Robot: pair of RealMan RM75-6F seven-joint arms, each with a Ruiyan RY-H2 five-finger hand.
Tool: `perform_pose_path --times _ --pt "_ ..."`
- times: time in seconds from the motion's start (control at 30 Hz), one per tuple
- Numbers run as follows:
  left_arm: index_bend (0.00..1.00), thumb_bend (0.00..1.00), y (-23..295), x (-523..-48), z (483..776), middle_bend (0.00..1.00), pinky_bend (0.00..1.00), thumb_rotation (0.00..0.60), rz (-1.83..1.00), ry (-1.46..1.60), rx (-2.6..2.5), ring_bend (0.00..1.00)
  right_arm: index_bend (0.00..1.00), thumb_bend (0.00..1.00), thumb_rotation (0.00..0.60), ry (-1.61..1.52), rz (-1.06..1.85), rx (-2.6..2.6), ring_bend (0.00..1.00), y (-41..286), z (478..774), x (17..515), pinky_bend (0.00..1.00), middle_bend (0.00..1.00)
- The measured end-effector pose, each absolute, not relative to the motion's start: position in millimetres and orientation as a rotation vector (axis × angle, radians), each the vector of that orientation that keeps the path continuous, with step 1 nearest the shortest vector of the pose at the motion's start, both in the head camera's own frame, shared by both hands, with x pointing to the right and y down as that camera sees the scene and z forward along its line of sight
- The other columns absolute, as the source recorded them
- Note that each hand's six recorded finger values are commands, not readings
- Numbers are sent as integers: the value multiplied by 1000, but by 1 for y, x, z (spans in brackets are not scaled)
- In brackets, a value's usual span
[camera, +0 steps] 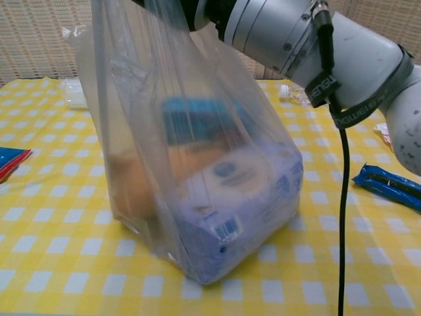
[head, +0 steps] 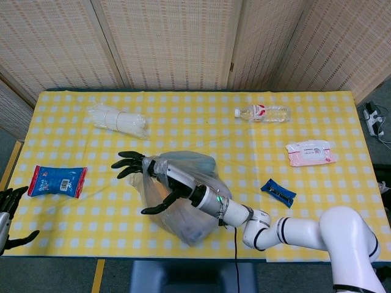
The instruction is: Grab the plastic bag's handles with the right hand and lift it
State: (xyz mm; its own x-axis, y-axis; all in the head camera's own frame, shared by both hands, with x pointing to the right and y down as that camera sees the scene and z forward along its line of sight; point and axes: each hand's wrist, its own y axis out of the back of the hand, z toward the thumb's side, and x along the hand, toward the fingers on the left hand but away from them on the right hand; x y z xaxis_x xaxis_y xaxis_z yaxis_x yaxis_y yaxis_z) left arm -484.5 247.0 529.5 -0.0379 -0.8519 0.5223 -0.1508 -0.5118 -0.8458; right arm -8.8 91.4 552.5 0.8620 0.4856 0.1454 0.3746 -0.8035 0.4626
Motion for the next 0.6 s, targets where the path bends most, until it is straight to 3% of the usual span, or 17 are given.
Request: perform_pose_path --times 0.17,0.3,0.37,0.47,0.6 --pt "17 194 247 -484 529 128 0 600 -1596 1062 -1679 67 234 216 600 676 410 2390 427 80 543 -8 378 369" --pt "17 193 248 -483 529 128 0 600 -1594 1055 -1687 67 469 233 600 701 435 2232 575 74 535 -4 559 490" --pt "17 194 248 -482 529 127 0 600 -1592 1054 -1688 67 539 306 600 732 437 2160 634 69 532 0 676 543" --pt "18 194 249 -481 528 128 0 600 -1589 1055 -1687 67 629 485 600 787 435 2082 670 62 531 5 930 636" --pt "18 193 249 -480 527 127 0 600 -1581 1054 -1687 67 686 523 600 875 413 1982 760 52 530 11 1000 739"
